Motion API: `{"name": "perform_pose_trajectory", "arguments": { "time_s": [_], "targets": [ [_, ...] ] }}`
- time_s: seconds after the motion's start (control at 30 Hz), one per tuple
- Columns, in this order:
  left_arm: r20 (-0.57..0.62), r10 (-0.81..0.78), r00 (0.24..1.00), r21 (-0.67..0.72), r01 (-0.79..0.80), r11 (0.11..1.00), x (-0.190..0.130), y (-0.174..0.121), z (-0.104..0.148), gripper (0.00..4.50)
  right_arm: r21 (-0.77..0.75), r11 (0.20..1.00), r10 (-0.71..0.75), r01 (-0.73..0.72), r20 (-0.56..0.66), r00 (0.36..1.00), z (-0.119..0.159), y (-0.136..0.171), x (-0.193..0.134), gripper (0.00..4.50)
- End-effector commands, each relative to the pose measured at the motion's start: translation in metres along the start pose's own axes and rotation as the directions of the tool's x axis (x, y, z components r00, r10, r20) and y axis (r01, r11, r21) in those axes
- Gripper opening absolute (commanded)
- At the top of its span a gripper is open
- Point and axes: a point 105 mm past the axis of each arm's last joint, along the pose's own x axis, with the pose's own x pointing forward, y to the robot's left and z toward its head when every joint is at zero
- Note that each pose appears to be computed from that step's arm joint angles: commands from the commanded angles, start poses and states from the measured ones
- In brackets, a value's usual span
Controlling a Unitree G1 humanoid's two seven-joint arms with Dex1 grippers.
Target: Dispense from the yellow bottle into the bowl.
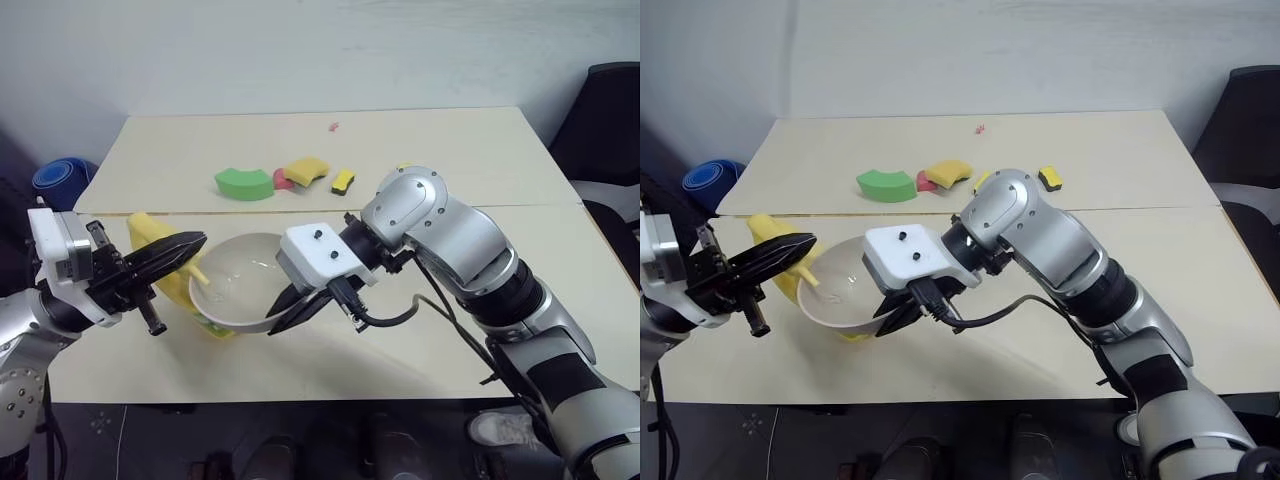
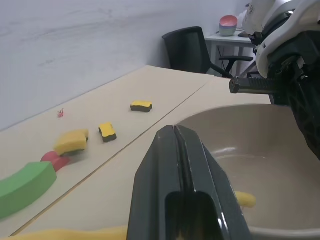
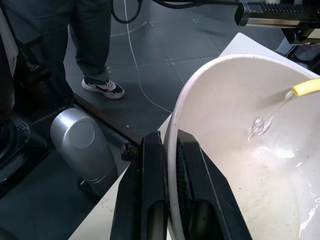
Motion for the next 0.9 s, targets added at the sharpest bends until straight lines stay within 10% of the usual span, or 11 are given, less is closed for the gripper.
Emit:
{"name": "perform_pose_trajectory", "arguments": {
  "time_s": [0.03,0.3,0.9],
  "targets": [
    [-0.071,0.022,0.997,-0.119,-0.030,0.992,-0.005,0.007,-0.021,0.02,-0.040,0.999,-0.033,0.034,0.017,0.999,0.007,0.000,-0.004,0.00],
    [0.102,-0.095,0.990,-0.251,0.118,0.961,-0.020,0.002,0.043,0.02,-0.030,0.986,-0.166,0.165,-0.033,0.986,-0.033,0.007,-0.041,0.00],
    [-0.339,-0.103,0.935,-0.131,0.061,0.989,-0.096,-0.012,-0.038,0.02,0.086,0.845,-0.490,0.528,-0.271,0.829,-0.203,0.079,-0.112,0.00]
  ]
}}
